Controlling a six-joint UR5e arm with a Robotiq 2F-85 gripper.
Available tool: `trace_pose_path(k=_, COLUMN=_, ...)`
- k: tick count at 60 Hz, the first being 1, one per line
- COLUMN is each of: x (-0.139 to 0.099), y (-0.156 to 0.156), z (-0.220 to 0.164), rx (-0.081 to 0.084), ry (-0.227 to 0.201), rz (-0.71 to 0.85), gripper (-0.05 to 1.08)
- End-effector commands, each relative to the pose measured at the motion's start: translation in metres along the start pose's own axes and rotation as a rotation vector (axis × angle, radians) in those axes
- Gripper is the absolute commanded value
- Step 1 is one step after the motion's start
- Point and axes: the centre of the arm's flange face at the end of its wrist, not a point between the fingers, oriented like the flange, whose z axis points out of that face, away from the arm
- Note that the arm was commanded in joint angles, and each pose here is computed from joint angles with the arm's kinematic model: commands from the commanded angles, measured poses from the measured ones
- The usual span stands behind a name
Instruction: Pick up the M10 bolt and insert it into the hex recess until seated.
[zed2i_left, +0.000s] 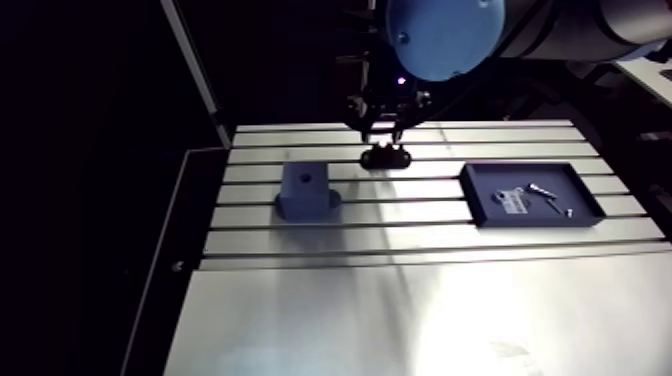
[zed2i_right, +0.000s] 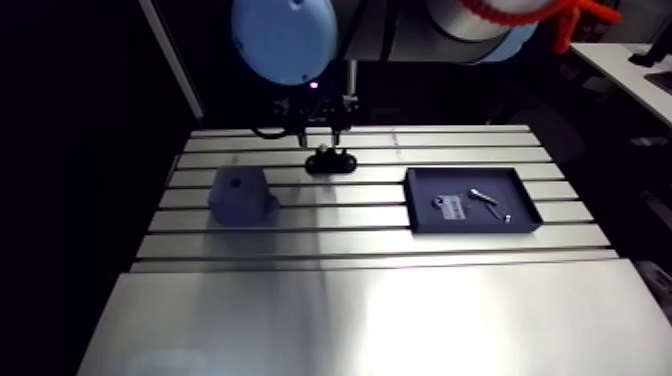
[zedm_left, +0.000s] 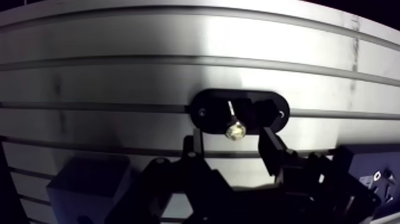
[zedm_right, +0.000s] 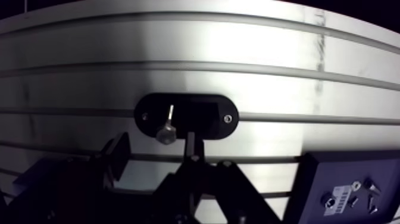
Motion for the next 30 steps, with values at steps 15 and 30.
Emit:
trace_pose_path(k=15, x=0.0021, y=0.0038, z=0.0043, rx=-0.001, ry=0.006, rz=-0.004, gripper=0.42)
trace_pose_path(k=30, x=0.0022, y=0.0036, z=0.0043, rx=0.001, ry=0.006, rz=-0.005, gripper=0.43)
